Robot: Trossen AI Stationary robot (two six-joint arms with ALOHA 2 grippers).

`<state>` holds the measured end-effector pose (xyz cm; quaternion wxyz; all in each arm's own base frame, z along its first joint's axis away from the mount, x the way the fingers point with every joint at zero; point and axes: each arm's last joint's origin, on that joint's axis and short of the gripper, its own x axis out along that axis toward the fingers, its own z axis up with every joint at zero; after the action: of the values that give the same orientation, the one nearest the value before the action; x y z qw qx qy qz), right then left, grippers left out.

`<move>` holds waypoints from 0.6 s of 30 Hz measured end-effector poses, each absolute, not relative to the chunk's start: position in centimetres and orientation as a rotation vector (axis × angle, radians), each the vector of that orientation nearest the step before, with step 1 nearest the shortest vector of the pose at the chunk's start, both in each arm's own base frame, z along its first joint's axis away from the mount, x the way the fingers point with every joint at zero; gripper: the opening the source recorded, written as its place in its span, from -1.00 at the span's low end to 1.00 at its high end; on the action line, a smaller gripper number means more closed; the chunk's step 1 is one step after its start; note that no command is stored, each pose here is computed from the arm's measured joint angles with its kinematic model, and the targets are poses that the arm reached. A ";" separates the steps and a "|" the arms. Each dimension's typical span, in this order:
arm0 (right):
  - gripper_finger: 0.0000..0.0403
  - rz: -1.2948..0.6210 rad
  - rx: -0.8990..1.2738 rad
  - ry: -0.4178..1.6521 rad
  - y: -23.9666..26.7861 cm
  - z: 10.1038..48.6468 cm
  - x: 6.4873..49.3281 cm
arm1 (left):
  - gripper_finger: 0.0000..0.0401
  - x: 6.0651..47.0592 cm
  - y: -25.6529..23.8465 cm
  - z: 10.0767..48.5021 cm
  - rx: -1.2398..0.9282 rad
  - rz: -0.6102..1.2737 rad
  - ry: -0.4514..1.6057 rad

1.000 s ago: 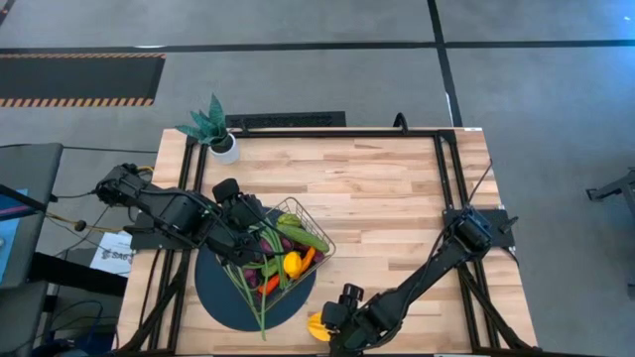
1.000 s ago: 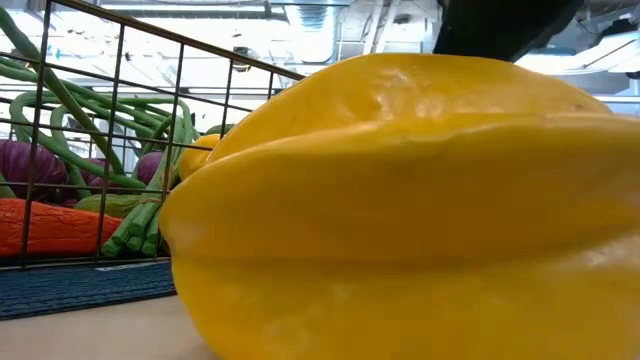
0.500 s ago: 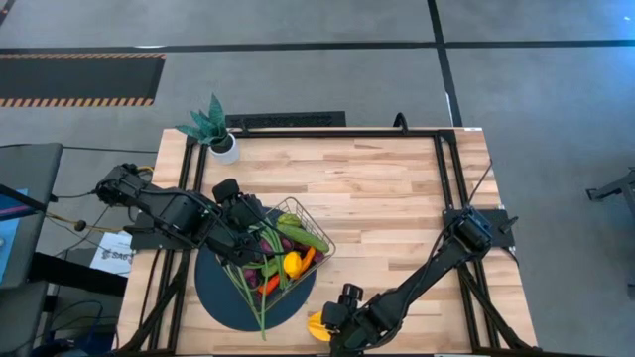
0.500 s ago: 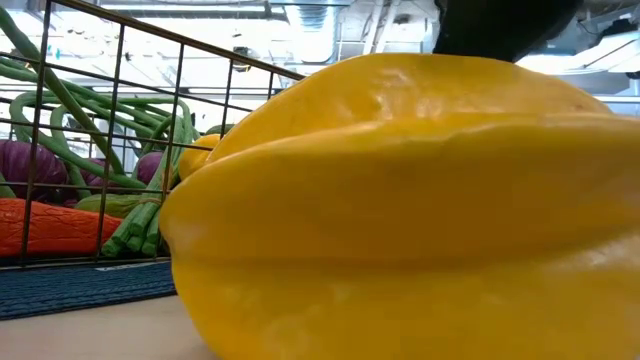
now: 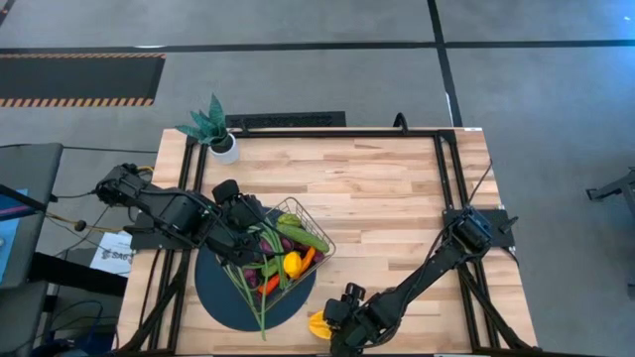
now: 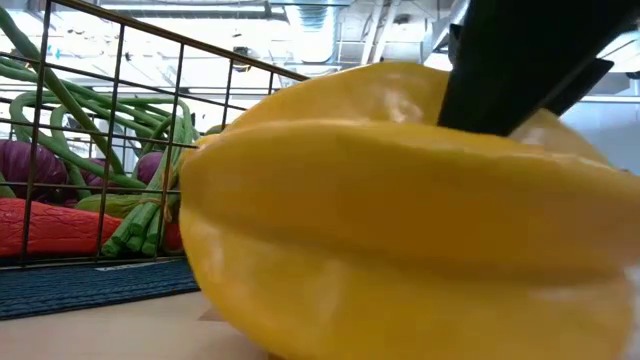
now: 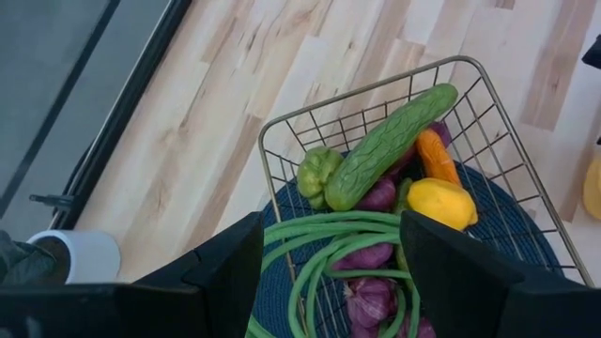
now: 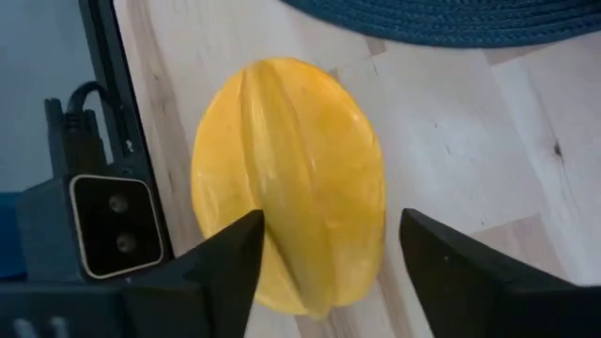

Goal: Build produce basket
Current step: Put the yellow starfruit into the wire basket

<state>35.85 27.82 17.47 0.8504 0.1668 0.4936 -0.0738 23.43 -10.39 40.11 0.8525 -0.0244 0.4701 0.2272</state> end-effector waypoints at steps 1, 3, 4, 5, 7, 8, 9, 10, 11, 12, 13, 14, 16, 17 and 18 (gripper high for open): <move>0.29 -0.156 0.354 1.038 27.8 17.5 35.9 | 0.19 23.4 -10.4 40.1 -0.052 0.478 0.990; 0.14 -0.159 0.355 1.038 27.7 17.5 36.0 | 0.19 23.4 -10.4 40.1 -0.055 0.480 0.989; 0.05 -0.159 0.354 1.038 27.6 17.5 36.0 | 0.19 23.4 -10.4 40.1 -0.058 0.482 0.988; -0.06 -0.158 0.352 1.037 27.6 17.5 36.0 | 0.19 23.4 -10.4 40.1 -0.060 0.483 0.987; -0.30 -0.155 0.348 1.036 27.6 17.5 36.0 | 0.19 23.4 -10.4 40.1 -0.064 0.486 0.986; -0.42 -0.151 0.341 1.036 27.6 17.5 36.0 | 0.19 23.4 -10.4 40.1 -0.067 0.487 0.985; -0.57 -0.145 0.329 1.033 27.6 17.6 36.1 | 0.19 23.4 -10.4 40.1 -0.069 0.488 0.985; -0.71 -0.139 0.322 1.031 27.6 17.6 36.1 | 0.19 23.4 -10.4 40.1 -0.069 0.488 0.985; -0.83 -0.135 0.312 1.031 27.6 17.6 36.1 | 0.19 23.4 -10.4 40.1 -0.069 0.488 0.985; -0.90 -0.134 0.307 1.031 27.5 17.6 36.2 | 0.19 23.4 -10.4 40.1 -0.072 0.490 0.984; -0.93 -0.137 0.312 1.030 27.4 17.7 36.2 | 0.19 23.4 -10.4 40.1 -0.075 0.491 0.983; -0.92 -0.145 0.325 1.029 27.4 17.7 36.2 | 0.19 23.4 -10.4 40.1 -0.076 0.492 0.983; -0.93 -0.157 0.350 1.027 27.3 17.9 36.2 | 0.19 23.4 -10.4 40.1 -0.078 0.492 0.983; -0.95 -0.163 0.357 1.029 27.4 18.0 36.2 | 0.19 23.4 -10.4 40.1 -0.079 0.492 0.983; -0.96 -0.165 0.358 1.032 27.4 18.3 36.2 | 0.19 23.4 -10.4 40.1 -0.078 0.492 0.983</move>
<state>36.19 27.44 18.33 0.8513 0.1703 0.4900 -0.0783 23.43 -10.39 40.11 0.8520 -0.0373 0.4669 0.2340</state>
